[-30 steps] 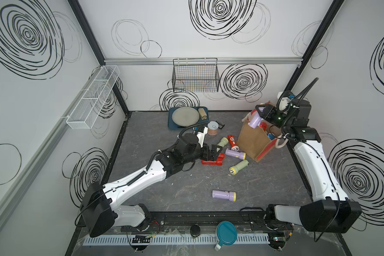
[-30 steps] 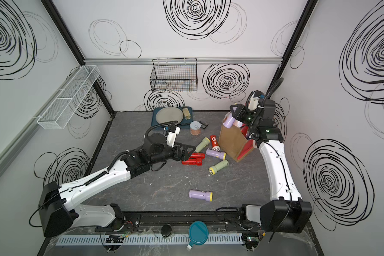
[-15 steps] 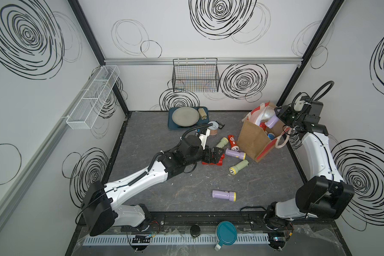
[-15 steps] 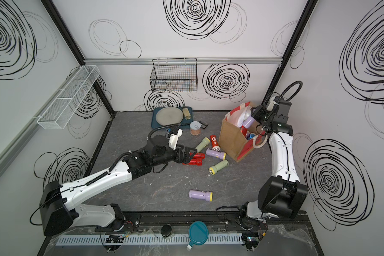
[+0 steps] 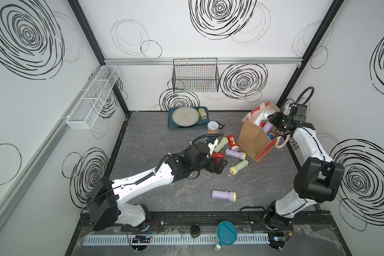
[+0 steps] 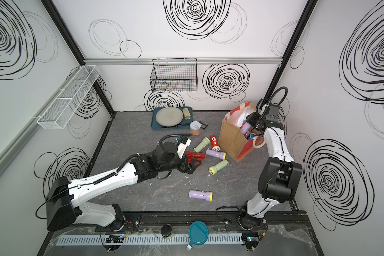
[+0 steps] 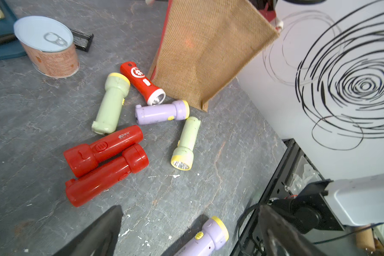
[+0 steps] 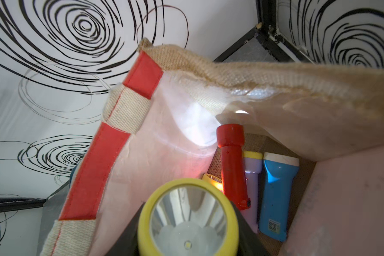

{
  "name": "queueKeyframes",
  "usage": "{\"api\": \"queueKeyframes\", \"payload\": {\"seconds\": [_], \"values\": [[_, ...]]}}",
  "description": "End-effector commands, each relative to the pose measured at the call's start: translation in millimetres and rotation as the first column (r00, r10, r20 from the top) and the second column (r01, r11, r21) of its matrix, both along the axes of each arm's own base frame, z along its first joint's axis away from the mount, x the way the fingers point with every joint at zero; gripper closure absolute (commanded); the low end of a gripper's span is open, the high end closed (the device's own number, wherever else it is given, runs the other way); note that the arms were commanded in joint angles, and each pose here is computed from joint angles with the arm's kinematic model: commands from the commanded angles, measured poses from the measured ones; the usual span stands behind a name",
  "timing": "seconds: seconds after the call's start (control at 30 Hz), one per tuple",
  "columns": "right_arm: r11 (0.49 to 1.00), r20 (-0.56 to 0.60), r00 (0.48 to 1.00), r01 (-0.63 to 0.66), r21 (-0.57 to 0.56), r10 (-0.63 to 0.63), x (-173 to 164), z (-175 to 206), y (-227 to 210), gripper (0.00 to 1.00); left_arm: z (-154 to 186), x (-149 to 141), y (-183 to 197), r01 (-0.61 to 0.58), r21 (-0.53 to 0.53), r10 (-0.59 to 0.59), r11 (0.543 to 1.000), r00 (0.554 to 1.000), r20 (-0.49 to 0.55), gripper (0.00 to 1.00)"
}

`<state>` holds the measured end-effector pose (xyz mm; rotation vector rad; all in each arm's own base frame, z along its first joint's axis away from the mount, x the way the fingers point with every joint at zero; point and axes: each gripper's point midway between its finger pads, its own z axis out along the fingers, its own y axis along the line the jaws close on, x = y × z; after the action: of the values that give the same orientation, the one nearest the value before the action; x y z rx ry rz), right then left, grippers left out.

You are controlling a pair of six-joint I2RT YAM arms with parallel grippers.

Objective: Put the flashlights into the tote bags
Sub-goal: Place the flashlight in the canvas bag.

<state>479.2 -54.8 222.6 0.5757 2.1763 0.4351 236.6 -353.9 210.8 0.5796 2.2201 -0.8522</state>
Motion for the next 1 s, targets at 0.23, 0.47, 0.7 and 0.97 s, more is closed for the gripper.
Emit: {"api": "queueKeyframes", "payload": {"seconds": [0.23,0.47,0.7,0.97], "values": [[0.997,-0.119,0.993,0.004,-0.075,-0.013,9,-46,1,0.99,-42,-35,-12,0.174,0.192,-0.186,0.966,0.982,0.046,0.00],[0.993,-0.106,0.994,0.018,-0.116,-0.030,9,-33,-2,0.56,-67,-50,-17,0.260,0.322,-0.290,0.910,0.956,0.046,0.00],[0.975,-0.015,1.000,0.011,-0.222,-0.015,7,16,6,0.19,-82,-55,-22,0.302,0.354,-0.332,0.885,0.943,0.027,0.00],[0.958,0.060,0.998,0.001,-0.288,0.017,-5,72,25,0.07,-103,-62,-26,0.361,0.406,-0.393,0.840,0.919,-0.004,0.02]]}}
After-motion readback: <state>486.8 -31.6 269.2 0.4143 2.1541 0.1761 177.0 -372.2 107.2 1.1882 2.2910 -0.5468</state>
